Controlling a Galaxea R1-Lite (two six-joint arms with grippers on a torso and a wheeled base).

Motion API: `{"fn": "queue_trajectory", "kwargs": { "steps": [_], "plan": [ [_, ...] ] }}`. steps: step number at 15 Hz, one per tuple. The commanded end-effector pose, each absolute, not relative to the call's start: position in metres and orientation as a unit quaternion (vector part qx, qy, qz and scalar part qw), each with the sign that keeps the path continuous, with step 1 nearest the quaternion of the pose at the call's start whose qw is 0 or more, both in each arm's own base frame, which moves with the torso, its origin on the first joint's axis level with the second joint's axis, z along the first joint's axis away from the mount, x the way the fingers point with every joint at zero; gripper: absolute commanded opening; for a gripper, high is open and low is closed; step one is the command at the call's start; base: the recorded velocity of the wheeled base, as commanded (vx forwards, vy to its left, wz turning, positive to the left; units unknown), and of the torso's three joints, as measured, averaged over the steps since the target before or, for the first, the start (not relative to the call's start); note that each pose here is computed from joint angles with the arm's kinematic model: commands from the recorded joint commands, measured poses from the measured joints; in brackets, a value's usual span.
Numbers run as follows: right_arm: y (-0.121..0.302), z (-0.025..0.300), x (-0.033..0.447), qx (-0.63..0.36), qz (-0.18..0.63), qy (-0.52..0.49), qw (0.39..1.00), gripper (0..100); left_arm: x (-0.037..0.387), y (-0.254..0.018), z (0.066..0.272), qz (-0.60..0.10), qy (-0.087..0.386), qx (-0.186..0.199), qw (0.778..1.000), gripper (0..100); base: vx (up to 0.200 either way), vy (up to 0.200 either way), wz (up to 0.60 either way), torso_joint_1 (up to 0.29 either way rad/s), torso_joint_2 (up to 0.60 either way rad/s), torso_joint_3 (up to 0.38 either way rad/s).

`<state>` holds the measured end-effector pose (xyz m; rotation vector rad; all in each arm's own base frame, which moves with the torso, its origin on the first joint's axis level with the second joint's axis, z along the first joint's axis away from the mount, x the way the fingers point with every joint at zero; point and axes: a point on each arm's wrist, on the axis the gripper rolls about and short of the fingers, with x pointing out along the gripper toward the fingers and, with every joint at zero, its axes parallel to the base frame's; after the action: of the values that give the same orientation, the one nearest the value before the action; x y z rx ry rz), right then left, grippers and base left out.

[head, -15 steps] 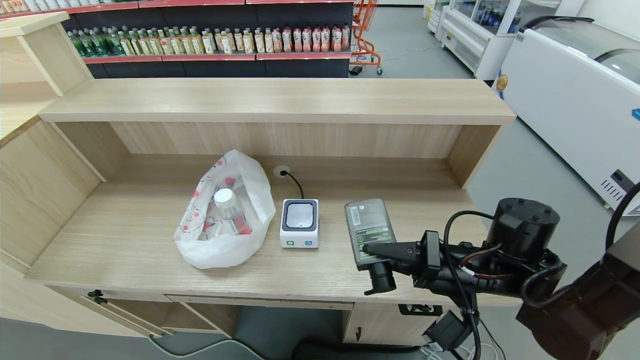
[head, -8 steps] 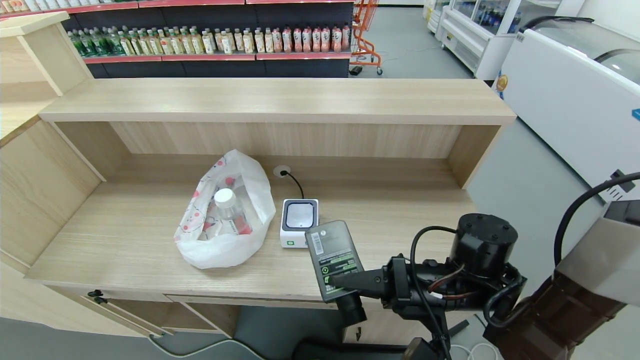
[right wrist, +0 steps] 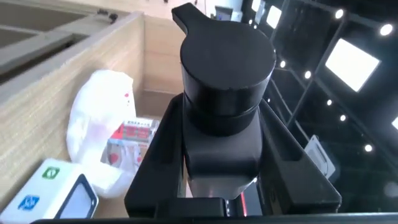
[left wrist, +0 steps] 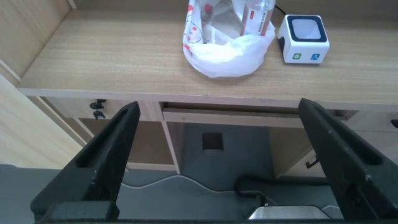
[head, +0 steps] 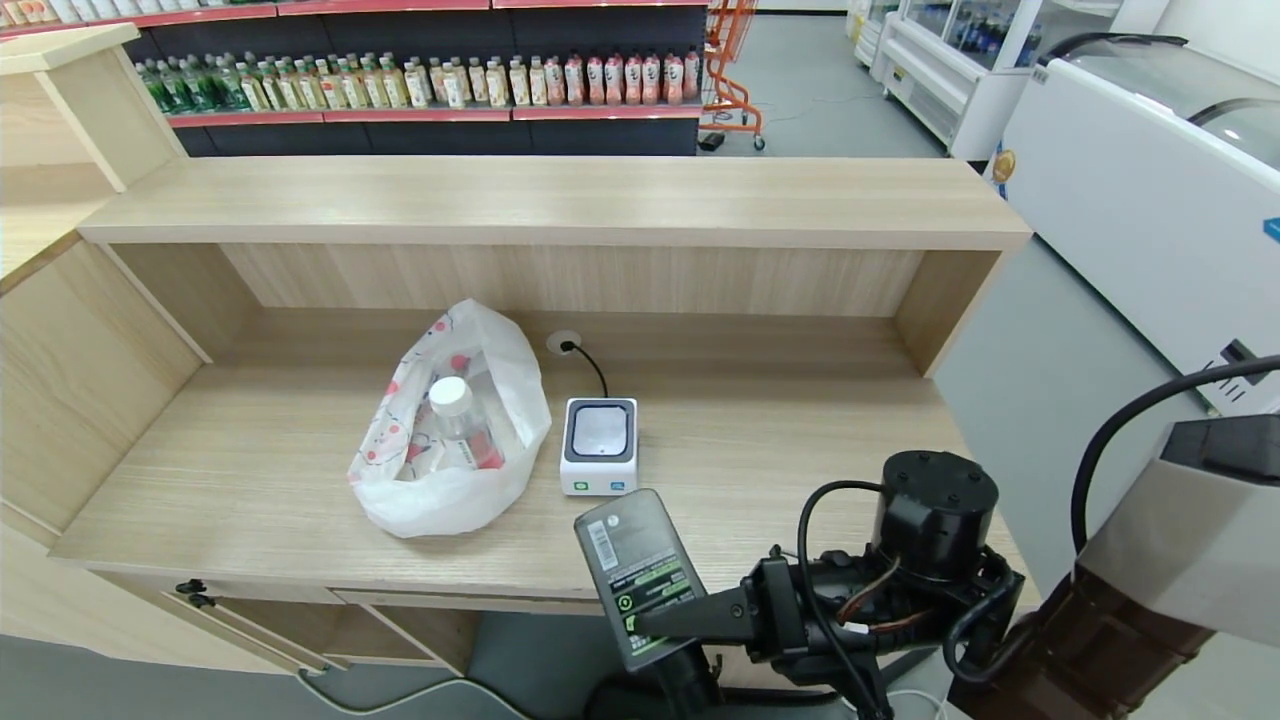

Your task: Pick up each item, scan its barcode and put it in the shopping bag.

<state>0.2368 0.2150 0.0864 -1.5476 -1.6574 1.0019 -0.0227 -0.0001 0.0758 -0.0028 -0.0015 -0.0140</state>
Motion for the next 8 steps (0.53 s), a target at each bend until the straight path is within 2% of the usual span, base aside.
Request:
{"fn": "queue_trajectory", "kwargs": {
  "steps": [1,8],
  "plan": [
    [0.2184,0.0783,0.2380,-0.584,0.395,-0.630,0.325,0,-0.0227,-0.0001,0.0758,-0.007,-0.001,-0.002,1.000,100,0.000,0.000,0.00,0.000,0.00,0.000],
    [0.2232,0.0694,0.2431,-0.568,0.411,-0.636,0.322,0,-0.0227,-0.0001,0.0758,-0.007,-0.001,-0.002,1.000,100,0.000,0.000,0.00,0.000,0.00,0.000]
  ]
}}
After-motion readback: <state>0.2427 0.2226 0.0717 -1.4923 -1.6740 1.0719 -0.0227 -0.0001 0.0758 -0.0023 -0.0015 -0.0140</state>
